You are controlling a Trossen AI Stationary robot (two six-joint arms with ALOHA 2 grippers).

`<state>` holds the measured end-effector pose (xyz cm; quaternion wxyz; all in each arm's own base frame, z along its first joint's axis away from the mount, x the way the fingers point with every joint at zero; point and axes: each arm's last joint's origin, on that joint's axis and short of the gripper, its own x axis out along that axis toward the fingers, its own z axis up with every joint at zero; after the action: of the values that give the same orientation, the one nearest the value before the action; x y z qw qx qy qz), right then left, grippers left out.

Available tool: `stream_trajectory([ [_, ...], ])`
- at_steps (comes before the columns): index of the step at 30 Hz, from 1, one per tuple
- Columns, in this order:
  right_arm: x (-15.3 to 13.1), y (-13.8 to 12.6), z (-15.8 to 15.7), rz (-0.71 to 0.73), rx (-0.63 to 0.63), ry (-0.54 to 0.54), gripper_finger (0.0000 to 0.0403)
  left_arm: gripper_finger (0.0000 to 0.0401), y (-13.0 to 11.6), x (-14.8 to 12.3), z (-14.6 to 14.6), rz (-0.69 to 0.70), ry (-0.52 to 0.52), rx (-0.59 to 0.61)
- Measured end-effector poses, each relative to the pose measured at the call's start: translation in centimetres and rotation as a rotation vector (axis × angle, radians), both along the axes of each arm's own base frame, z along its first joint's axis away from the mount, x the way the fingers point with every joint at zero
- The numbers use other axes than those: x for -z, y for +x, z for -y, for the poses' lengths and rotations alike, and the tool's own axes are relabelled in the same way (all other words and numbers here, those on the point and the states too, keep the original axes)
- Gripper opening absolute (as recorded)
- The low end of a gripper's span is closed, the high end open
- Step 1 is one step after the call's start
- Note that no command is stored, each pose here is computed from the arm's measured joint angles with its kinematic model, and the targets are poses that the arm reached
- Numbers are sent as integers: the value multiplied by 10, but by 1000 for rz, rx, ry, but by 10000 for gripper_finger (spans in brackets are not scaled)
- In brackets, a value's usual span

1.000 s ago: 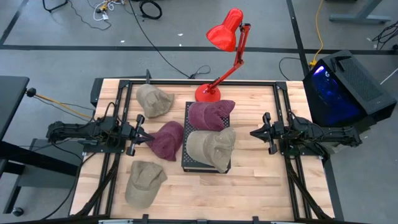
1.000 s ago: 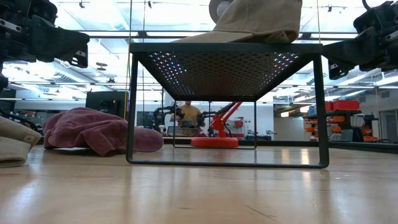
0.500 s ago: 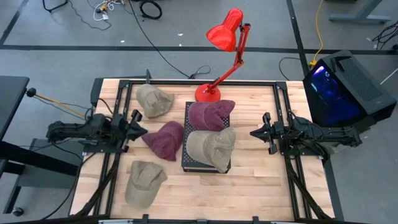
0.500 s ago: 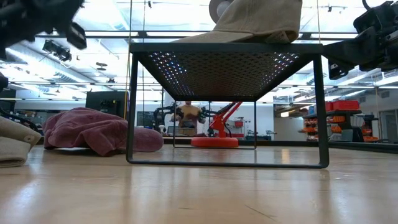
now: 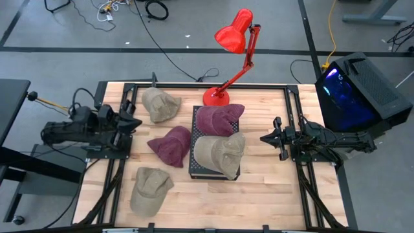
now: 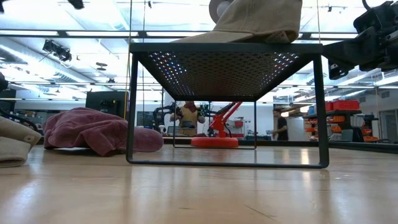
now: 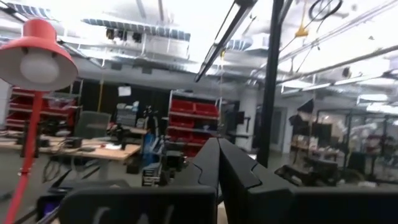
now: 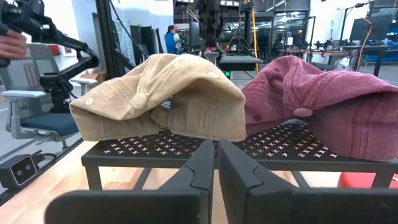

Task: Pick & Place hat
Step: Stack the top brown cap on top of the brown cap on the shelf

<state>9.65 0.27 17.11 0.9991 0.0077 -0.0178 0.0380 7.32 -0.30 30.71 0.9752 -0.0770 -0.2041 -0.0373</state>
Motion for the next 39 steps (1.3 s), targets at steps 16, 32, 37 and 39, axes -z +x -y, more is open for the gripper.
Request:
stream_trajectory([
  [16,0,0,0,0,0,0,27,14,50,-65,-7,-163,49,-342],
  [32,0,0,0,0,0,0,27,19,103,-42,-7,-492,217,-364],
  [37,0,0,0,0,0,0,27,24,103,-38,-22,-531,132,-374],
  [39,0,0,0,0,0,0,27,25,102,-37,-31,-542,101,-366],
])
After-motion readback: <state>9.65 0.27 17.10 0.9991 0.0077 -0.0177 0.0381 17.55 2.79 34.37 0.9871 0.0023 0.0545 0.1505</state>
